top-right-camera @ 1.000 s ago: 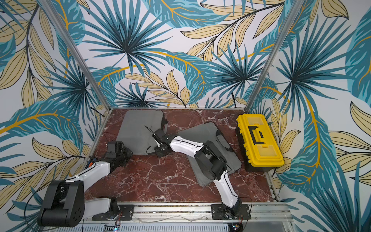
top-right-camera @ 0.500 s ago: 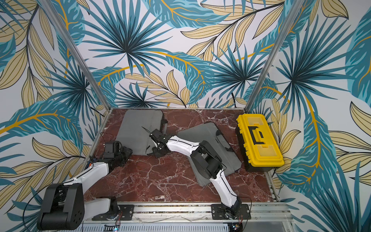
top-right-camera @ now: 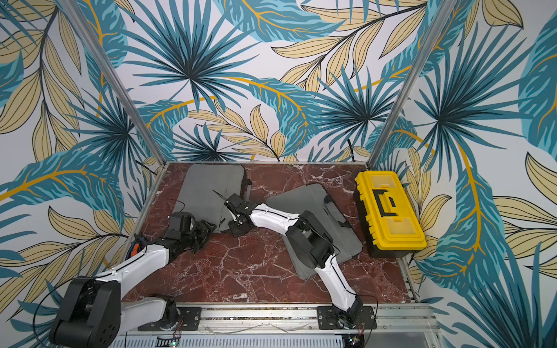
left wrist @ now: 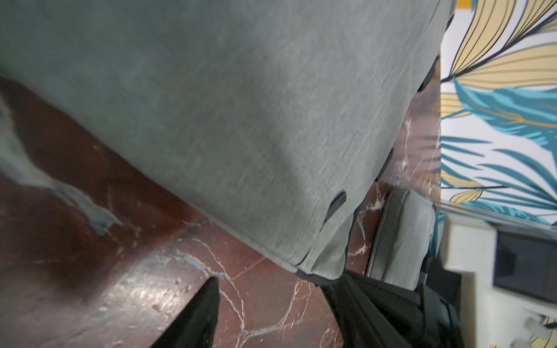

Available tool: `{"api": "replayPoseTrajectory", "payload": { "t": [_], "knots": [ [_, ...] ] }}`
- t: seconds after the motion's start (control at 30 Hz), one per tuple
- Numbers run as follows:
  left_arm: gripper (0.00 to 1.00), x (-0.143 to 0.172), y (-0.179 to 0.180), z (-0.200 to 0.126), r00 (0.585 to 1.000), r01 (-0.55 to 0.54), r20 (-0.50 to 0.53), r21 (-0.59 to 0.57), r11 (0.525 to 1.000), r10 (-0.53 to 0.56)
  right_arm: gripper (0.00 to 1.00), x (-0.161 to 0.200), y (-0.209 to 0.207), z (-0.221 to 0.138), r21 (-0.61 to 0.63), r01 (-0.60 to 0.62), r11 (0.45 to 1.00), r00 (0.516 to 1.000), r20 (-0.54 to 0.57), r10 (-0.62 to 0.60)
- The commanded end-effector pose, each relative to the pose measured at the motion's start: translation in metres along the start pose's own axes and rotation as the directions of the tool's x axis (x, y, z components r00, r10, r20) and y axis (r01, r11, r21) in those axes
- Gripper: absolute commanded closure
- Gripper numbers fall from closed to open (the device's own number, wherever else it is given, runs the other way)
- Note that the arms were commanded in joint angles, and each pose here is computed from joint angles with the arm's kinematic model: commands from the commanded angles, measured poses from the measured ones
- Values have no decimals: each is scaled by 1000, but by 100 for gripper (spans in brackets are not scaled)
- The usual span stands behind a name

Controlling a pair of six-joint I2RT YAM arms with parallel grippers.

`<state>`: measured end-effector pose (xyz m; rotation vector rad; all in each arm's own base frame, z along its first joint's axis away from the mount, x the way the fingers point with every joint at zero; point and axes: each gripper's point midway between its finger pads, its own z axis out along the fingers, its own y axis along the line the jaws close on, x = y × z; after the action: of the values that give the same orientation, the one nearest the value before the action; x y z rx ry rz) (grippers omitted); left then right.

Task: Open the zippered laptop bag and take out the laptop
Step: Unzip the zipper on the zippered laptop bag.

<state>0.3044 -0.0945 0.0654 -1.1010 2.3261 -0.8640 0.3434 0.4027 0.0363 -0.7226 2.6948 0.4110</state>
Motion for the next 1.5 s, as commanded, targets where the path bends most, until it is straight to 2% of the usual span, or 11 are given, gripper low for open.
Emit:
{"api": "replayPoseTrajectory", "payload": {
  "t": [0.0,0.13,0.37,0.9,1.2,1.37,1.47],
  "knots": [
    [39,11,-15,4,999,-18,-49,21,1000,19,100,0,1,0,-12,0,1000,1000,10,0],
    [41,23,-18,10,996,-39,-84,11,999,40,100,1,2,0,-16,-4,1000,1000,13,4],
    [45,24,-29,16,994,-75,-72,21,997,76,100,0,2,-1,-22,-13,1000,1000,21,13],
    [59,30,-30,38,995,-48,-92,23,999,50,100,2,8,-1,-58,-13,998,1000,18,14],
    [80,32,-19,46,994,-35,-102,-13,999,33,100,2,11,-2,-76,-18,997,1000,14,19],
    [96,32,-15,47,994,-32,-101,-23,999,29,100,2,7,-3,-82,-42,996,999,7,43],
    [100,32,-13,47,995,-31,-100,-28,999,28,100,3,5,-3,-89,-60,994,998,2,60]
  ]
}}
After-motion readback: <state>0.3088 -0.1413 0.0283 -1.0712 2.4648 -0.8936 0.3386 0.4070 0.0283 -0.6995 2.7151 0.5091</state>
